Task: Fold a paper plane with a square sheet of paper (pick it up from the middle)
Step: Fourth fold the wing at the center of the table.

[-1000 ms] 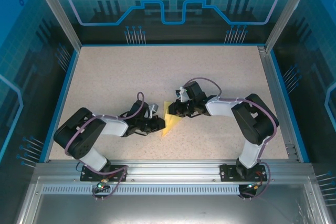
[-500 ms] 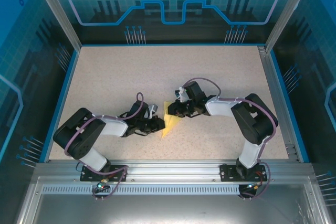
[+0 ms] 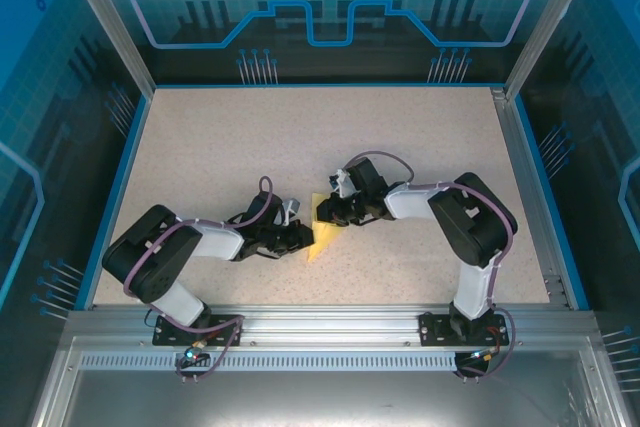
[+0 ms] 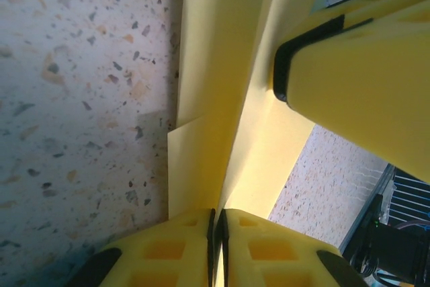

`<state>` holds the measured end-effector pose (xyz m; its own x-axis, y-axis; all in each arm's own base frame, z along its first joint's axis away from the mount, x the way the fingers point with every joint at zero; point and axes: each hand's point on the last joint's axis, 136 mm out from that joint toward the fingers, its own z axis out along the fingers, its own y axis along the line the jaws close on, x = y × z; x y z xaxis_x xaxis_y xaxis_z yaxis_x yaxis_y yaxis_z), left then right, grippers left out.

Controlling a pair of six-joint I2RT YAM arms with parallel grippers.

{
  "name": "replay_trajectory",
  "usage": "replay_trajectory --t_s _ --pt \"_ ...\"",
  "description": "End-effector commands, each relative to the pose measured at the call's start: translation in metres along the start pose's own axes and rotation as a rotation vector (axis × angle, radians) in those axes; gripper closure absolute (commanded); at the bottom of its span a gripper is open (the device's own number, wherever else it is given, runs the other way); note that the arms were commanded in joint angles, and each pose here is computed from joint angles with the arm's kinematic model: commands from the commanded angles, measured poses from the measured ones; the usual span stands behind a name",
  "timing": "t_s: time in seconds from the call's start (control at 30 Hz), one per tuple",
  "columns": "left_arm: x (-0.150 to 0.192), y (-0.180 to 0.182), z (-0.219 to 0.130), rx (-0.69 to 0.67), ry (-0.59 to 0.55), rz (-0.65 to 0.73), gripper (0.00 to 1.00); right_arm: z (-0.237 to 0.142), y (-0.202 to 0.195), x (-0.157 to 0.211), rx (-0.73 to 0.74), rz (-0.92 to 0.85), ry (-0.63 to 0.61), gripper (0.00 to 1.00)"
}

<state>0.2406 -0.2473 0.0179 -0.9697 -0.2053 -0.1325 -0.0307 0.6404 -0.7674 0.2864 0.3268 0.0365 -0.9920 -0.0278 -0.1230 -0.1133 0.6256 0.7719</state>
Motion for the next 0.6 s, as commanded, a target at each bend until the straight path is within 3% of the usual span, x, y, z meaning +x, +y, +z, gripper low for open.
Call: replay_trajectory --t_s 0.0,0.4,0.57 --pt "0.008 0.012 0.003 -0.027 0.026 -0.031 0.87 0.005 0.002 -0.005 -0.003 -0.003 -0.004 0.82" --pt "0.01 0.016 0.005 -0.038 0.036 -0.044 0.88 0.007 -0.004 -0.006 0.006 -0.002 0.005 0.82" --pt "0.01 0.015 0.005 -0.031 0.042 -0.041 0.83 0.013 -0.013 -0.003 0.018 0.012 0.027 0.82"
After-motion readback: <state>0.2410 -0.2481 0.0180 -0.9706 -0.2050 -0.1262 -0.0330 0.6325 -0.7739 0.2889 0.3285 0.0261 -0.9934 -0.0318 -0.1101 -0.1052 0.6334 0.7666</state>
